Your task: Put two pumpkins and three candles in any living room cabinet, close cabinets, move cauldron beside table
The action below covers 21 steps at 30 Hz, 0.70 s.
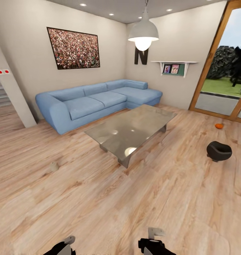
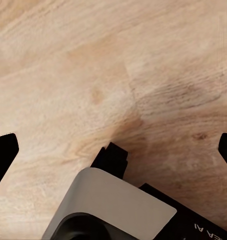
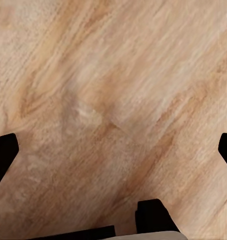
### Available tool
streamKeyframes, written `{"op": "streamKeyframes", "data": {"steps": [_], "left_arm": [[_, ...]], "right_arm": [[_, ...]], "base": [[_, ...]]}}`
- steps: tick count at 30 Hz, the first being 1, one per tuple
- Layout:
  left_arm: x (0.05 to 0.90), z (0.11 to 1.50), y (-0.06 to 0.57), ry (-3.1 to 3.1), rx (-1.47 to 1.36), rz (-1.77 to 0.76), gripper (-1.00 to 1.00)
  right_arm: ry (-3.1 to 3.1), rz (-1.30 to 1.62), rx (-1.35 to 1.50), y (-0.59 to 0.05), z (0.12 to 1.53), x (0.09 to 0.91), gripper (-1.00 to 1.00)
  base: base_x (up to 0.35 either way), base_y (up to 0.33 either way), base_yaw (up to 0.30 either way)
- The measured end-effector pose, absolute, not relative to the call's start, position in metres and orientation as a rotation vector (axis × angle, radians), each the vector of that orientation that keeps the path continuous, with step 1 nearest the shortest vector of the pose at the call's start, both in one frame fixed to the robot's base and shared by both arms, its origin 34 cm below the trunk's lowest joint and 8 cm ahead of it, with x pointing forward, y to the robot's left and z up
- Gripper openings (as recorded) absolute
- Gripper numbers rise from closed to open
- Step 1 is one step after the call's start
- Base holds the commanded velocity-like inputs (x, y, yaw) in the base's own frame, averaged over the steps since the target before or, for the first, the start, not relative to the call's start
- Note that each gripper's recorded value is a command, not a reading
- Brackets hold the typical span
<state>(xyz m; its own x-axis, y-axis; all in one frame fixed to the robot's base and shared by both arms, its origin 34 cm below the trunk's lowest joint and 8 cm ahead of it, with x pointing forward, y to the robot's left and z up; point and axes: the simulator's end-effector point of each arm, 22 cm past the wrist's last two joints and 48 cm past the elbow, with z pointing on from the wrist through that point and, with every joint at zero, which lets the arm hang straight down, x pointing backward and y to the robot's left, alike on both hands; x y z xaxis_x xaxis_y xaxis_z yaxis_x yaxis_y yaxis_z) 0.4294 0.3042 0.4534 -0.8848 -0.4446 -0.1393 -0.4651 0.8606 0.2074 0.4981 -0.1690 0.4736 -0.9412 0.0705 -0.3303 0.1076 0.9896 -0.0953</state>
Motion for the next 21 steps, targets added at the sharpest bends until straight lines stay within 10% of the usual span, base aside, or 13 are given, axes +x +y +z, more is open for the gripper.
{"op": "streamKeyframes", "data": {"steps": [21], "left_arm": [[0.433,0.45,0.291,2.948,-0.714,0.262,1.0]], "right_arm": [[2.778,-0.17,0.102,-0.17,0.47,0.488,1.0]], "base": [[0.0,0.0,0.29]]}}
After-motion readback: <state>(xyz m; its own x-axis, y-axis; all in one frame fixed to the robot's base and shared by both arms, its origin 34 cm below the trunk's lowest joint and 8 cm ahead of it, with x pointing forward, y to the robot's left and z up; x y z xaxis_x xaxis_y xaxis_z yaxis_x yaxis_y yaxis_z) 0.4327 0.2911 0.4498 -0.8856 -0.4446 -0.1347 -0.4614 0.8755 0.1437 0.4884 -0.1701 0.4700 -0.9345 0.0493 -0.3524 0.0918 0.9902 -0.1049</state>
